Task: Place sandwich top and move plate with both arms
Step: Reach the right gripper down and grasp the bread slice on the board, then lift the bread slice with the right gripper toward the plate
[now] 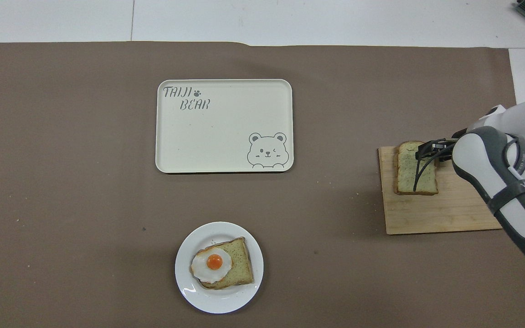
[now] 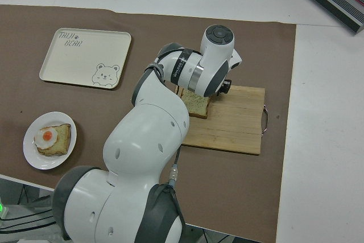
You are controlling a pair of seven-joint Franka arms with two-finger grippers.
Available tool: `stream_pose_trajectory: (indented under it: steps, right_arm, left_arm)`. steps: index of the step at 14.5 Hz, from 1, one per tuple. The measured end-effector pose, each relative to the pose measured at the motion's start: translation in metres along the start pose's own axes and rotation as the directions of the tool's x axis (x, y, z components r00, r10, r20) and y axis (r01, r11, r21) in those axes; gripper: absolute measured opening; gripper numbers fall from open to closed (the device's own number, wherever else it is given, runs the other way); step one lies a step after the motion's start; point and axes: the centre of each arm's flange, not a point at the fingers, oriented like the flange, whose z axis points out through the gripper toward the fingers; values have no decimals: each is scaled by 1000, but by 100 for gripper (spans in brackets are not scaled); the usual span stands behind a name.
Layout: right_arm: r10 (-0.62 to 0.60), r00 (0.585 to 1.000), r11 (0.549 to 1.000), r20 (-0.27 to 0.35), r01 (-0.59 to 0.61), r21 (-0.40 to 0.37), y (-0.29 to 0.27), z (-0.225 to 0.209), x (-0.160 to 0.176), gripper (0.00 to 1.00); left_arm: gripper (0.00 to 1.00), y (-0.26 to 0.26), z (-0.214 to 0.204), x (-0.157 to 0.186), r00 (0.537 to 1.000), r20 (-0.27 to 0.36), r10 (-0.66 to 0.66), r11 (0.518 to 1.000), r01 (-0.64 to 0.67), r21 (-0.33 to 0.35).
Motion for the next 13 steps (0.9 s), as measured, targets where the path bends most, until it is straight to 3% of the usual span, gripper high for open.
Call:
stream_pose_trajectory:
  steps: [2, 5, 10, 13]
  right_arm:
    - [-11, 1000, 1000, -4, 11, 2, -2, -2, 0, 48]
    - [-15, 1000, 1000, -9, 15, 2, -1, -5, 0, 24]
    - [-50, 999, 999, -9, 50, -3, -2, -7, 0, 10]
    - [-139, 990, 990, -7, 139, -1, -8, -14, 3, 10]
  left_arm:
    - [100, 0, 0, 0, 1000, 0, 0, 1000, 0, 0]
    - [100, 0, 0, 0, 1000, 0, 0, 1000, 0, 0]
    - [100, 0, 0, 0, 1000, 0, 0, 1000, 0, 0]
    - [100, 0, 0, 0, 1000, 0, 0, 1000, 0, 0]
